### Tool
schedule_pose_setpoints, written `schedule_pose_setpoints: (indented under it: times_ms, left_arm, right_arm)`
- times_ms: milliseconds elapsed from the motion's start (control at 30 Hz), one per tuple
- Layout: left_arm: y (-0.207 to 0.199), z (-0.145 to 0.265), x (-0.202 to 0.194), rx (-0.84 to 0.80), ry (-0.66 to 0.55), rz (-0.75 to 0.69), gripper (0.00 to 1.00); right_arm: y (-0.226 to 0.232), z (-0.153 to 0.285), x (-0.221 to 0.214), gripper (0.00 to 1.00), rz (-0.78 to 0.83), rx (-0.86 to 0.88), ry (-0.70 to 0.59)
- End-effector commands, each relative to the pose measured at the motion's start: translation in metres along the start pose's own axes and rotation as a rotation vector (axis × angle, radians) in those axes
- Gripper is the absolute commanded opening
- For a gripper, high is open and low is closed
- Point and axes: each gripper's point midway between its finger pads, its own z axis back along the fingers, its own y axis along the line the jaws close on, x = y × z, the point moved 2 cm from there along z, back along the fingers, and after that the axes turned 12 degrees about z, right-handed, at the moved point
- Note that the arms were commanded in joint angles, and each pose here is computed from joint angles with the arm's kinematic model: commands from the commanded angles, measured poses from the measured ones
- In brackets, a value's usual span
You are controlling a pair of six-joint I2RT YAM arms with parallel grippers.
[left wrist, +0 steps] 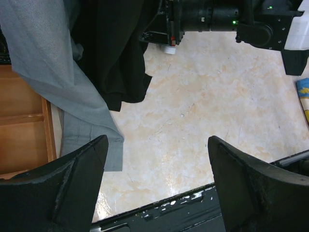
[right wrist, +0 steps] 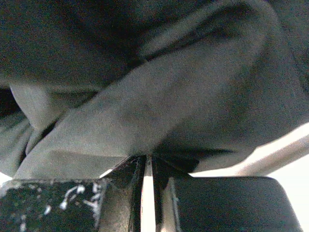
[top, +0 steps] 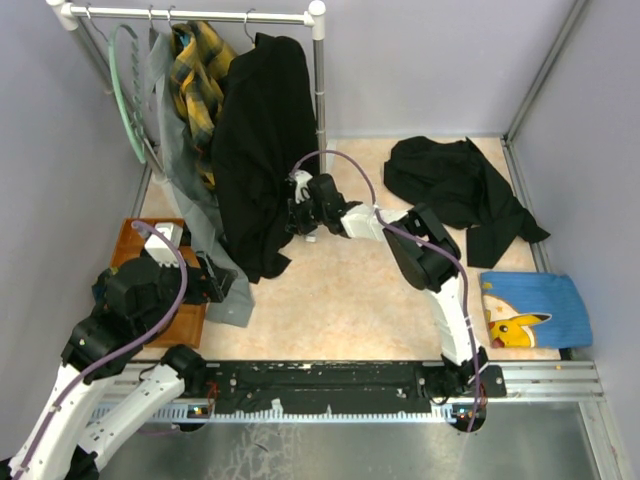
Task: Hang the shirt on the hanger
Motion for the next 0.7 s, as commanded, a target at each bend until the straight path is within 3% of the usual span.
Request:
schedule_pose_setpoints:
  times_ms: [0,100,167,233,333,500,533,567,667]
  left_arm:
    - [-0.004,0.006,0.01,-0.008,-0.032,0.006,0.89]
    - [-0.006,0.006,0.013,-0.014,-0.042,0.005,0.9]
    - [-0.007,0.007,0.015,-0.022,-0.051,0.003,0.89]
    - [-0.009,0.007,0.017,-0.031,-0.057,-0.006,0.9]
    - [-0.012,0.007,0.022,-0.049,-0.08,-0.025,0.9]
    - [-0.019,0.007,0.042,-0.062,-0.156,-0.07,0.9]
    - [-0.02,0.006,0.045,-0.059,-0.163,-0.075,0.9]
    - [-0.02,0.004,0.046,-0.058,-0.165,-0.078,0.9]
    - [-0.023,-0.003,0.045,-0.061,-0.156,-0.086,0.9]
  right_arm:
    - [0.021,-0.023,0.035,0.1,0.041,0.064,-0.079]
    - [0.024,-0.031,0.058,0.19,0.04,0.092,-0.132]
    - [0.024,-0.023,0.072,0.31,0.062,0.07,-0.17]
    - [0.023,0.0,0.089,0.48,0.098,0.011,-0.226]
    - [0.02,0.047,0.111,0.6,0.148,-0.104,-0.291]
    - [0.012,0.108,0.098,0.71,0.141,-0.275,-0.268]
    - [0.01,0.117,0.087,0.76,0.124,-0.313,-0.255]
    - [0.009,0.127,0.084,0.95,0.114,-0.336,-0.261]
    - [0.016,0.148,0.086,0.99,0.109,-0.341,-0.289]
